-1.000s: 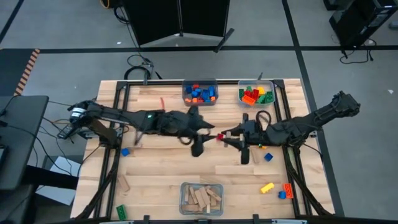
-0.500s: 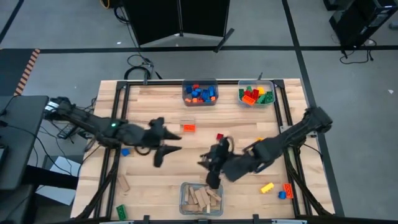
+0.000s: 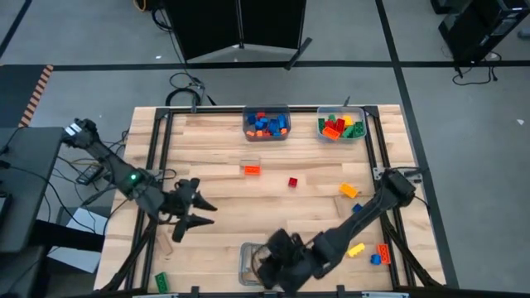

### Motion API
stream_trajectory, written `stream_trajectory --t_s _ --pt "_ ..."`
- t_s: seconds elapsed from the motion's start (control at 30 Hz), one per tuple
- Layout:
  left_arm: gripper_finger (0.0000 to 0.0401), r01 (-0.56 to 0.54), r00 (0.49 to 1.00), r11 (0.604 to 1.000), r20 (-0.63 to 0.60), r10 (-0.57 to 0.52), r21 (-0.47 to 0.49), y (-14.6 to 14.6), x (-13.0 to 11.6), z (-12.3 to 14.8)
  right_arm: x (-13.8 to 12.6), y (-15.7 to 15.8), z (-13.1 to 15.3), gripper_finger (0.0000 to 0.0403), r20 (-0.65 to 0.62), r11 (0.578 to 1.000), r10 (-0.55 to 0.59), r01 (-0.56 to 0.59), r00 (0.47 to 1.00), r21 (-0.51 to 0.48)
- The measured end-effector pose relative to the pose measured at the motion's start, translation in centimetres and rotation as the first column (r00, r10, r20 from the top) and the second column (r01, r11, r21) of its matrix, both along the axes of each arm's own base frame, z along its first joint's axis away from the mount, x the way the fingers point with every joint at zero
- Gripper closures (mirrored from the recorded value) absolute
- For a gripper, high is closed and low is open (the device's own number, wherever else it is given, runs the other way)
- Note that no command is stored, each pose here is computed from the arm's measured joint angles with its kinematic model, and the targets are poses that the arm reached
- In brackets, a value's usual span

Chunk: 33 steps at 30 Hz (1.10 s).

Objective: Sort blocks by size
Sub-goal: Put the brown block into the gray bin, then put the large yellow game piece into the transparent bin

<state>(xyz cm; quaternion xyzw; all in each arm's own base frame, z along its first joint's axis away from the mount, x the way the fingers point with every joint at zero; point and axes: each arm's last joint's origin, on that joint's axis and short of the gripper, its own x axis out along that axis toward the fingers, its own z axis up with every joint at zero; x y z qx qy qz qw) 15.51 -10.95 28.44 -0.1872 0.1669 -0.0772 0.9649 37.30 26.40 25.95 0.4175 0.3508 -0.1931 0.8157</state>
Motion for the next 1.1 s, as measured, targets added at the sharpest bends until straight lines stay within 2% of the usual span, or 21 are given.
stream_trajectory --t_s 0.1,0.37,0.57,0.73,0.93,1.1 --pt "0.0202 0.013 1.000 1.000 -0.012 -0.013 -0.014 -0.4 -0.4 -0.1 -0.7 1.1 -1.5 0.0278 -0.070 0.998 -0.033 0.036 0.997 0.042" --pt "0.0205 -0.063 0.988 0.997 -0.143 0.056 -0.048 -0.4 -0.6 -1.5 -0.8 1.9 -4.8 0.0263 -0.192 0.998 -0.038 0.045 0.981 0.032" --pt "0.0205 -0.070 0.977 0.998 -0.204 0.066 -0.010 -0.7 -0.3 -2.5 -0.8 1.8 -4.7 0.0226 -0.197 0.998 -0.043 0.051 0.980 0.035" --pt "0.0206 -0.009 0.978 0.993 -0.207 0.034 0.118 -1.0 0.1 -3.1 -0.9 1.7 -4.7 0.0193 -0.216 0.999 -0.040 0.047 0.976 0.025" --pt "0.0206 0.002 0.976 0.993 -0.216 0.024 0.120 -1.4 0.4 -3.4 -1.4 1.2 -3.9 0.0166 -0.239 0.999 -0.031 0.033 0.970 0.003" --pt "0.0206 0.002 0.977 0.993 -0.211 0.023 0.118 -1.6 0.6 -3.5 -2.4 0.3 -2.3 0.0165 -0.249 0.998 -0.044 0.033 0.967 -0.048"
